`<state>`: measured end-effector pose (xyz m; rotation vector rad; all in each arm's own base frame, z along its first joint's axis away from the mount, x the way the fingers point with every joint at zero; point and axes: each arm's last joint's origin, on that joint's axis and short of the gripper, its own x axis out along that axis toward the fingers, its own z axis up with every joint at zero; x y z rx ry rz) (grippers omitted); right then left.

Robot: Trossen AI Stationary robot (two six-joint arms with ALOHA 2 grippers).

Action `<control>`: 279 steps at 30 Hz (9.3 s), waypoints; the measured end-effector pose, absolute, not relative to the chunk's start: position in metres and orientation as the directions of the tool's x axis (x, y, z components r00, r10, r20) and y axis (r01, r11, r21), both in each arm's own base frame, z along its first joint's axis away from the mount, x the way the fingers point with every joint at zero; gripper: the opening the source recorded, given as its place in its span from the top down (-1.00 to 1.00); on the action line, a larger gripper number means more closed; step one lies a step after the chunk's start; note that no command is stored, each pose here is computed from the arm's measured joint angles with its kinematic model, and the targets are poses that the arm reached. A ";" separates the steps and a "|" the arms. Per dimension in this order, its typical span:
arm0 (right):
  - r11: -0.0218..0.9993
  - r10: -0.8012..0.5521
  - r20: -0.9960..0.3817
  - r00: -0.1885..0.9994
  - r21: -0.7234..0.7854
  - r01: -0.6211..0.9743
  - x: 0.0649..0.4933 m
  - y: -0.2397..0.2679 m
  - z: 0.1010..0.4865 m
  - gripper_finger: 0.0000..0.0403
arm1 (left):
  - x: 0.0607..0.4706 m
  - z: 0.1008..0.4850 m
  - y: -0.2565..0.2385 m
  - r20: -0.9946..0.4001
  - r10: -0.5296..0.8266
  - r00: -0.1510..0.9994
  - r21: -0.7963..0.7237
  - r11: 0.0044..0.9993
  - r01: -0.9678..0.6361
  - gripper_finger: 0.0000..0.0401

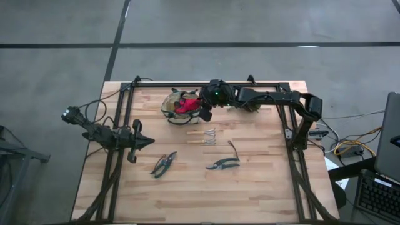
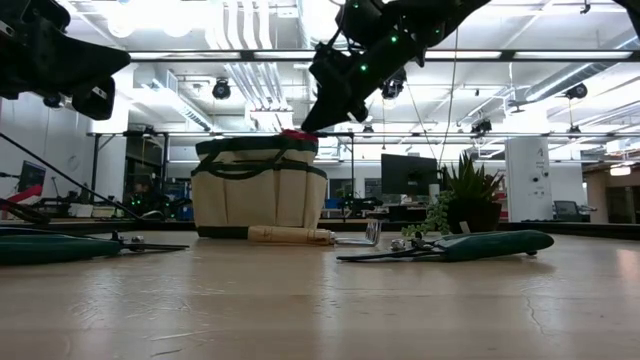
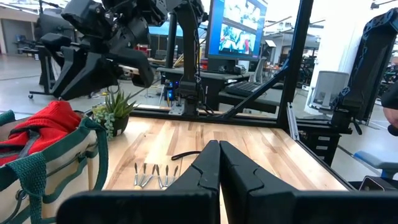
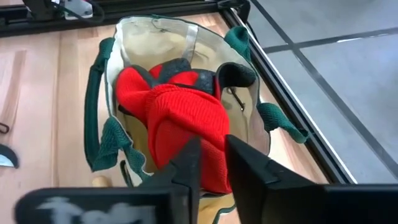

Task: Pick & Place Garden tools in Gardening bag
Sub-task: Put the gloves into the gardening bag, then put the bottom hand rake into the gardening bag

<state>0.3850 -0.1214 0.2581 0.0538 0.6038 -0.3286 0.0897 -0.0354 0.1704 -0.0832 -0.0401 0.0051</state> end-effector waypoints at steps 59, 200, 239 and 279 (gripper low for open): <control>0.995 -0.098 -0.698 0.710 -0.095 0.043 0.405 -0.057 0.267 0.96 | 0.090 0.171 -0.035 0.040 0.007 0.999 -0.084 0.996 -0.003 0.97; 0.931 -0.357 -0.819 0.449 -0.272 0.244 0.367 0.011 0.194 0.96 | 0.090 0.170 -0.035 0.040 0.007 0.999 -0.084 0.996 -0.004 0.97; 0.500 -0.851 -0.387 0.355 -0.805 0.320 0.370 0.025 0.270 0.96 | 0.090 0.170 -0.035 0.040 0.006 0.999 -0.084 0.996 -0.003 0.97; 0.394 -0.913 -0.291 0.288 -0.812 0.430 0.385 -0.034 0.283 0.96 | 0.090 0.170 -0.035 0.040 0.007 0.999 -0.084 0.996 -0.003 0.97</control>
